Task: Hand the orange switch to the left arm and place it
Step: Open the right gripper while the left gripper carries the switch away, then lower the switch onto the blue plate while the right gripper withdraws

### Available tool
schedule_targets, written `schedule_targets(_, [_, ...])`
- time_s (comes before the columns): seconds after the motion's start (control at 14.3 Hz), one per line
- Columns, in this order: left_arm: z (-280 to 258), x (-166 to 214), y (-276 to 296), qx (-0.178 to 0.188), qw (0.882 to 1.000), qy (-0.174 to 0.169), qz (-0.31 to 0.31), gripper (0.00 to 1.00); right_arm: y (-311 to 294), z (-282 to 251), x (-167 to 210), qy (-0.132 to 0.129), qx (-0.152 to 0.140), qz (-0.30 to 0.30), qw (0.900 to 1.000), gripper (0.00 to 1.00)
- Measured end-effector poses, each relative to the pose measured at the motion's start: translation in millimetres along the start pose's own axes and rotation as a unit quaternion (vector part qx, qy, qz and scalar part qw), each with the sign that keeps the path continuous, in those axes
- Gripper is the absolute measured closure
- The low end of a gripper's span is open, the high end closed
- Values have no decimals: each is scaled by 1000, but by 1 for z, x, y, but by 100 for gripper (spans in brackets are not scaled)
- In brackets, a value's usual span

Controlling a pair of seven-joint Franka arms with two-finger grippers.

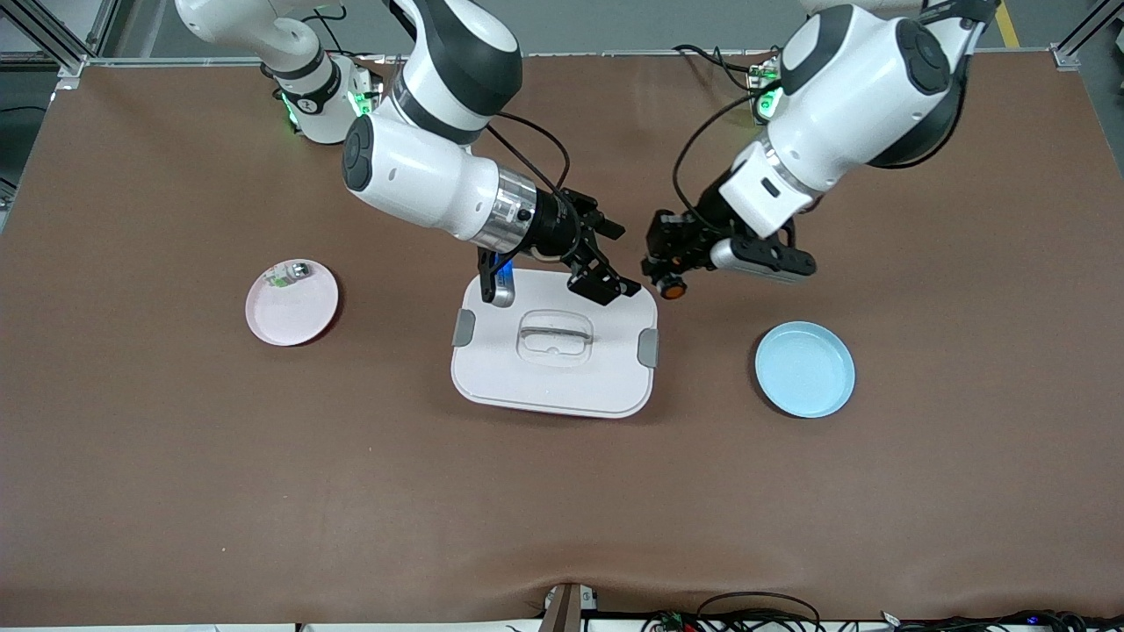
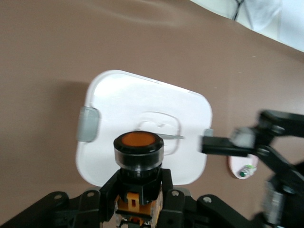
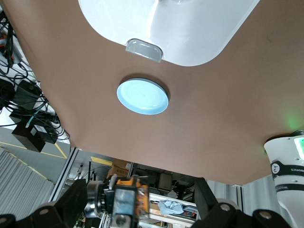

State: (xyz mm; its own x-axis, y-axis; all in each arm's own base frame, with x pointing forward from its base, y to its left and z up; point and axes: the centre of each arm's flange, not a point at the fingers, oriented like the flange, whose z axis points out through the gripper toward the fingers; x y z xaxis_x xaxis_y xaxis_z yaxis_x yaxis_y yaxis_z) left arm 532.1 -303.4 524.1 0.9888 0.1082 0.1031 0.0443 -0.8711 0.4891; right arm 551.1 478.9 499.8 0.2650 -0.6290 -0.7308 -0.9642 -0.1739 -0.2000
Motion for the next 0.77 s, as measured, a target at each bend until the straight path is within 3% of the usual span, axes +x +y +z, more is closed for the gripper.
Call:
schedule_targets(0.28, [-24, 27, -49, 44, 999, -16, -15, 64, -4, -31, 19, -5, -65, -39, 997, 0])
schedule_targets(0.56, [-28, 44, -100, 91, 991, -48, 81, 64, -10, -98, 59, -6, -133, -98, 986, 0])
schedule_targets(0.77, [-13, 58, -140, 142, 970, -76, 183, 64, -4, -129, 80, 21, -178, -158, 971, 0])
